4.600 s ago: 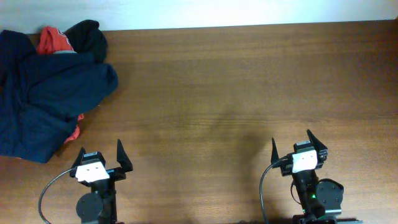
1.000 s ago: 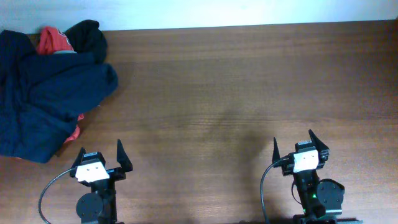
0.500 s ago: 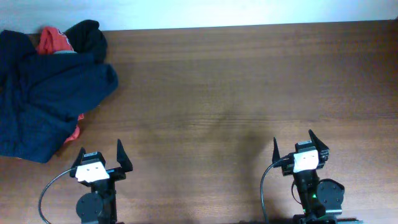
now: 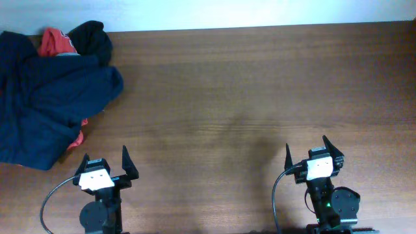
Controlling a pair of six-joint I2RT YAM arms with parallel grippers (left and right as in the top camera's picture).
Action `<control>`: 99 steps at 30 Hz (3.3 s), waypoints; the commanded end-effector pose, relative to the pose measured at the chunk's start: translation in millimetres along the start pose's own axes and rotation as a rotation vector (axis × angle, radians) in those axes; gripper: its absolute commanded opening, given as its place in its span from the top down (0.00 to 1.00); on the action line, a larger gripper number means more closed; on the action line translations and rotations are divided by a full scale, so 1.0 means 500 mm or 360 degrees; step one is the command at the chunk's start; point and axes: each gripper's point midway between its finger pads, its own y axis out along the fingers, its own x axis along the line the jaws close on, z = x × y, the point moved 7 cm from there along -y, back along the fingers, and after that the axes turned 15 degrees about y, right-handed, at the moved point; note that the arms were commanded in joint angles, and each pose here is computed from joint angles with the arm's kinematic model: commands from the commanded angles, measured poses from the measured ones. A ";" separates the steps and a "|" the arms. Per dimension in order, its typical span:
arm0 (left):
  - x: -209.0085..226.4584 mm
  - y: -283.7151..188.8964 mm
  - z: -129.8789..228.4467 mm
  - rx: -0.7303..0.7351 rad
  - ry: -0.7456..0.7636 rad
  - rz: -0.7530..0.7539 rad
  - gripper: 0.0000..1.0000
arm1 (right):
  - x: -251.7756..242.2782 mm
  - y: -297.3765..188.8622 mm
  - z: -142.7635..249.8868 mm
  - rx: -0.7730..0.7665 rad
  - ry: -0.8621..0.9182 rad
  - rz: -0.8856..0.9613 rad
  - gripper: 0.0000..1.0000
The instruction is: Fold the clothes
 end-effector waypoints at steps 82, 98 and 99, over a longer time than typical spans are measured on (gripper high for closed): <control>0.216 0.335 -0.266 0.1189 -0.0553 -0.0171 0.01 | 0.073 0.415 -0.364 0.1223 0.0761 -0.1025 0.02; 0.430 0.292 -0.091 0.1446 -0.1199 -0.0722 0.20 | 0.113 0.397 -0.333 0.1422 0.0735 -0.0937 0.05; 0.440 0.289 -0.084 0.1448 -0.1214 -0.0744 0.19 | 0.119 0.397 -0.329 0.1433 0.0705 -0.0919 0.05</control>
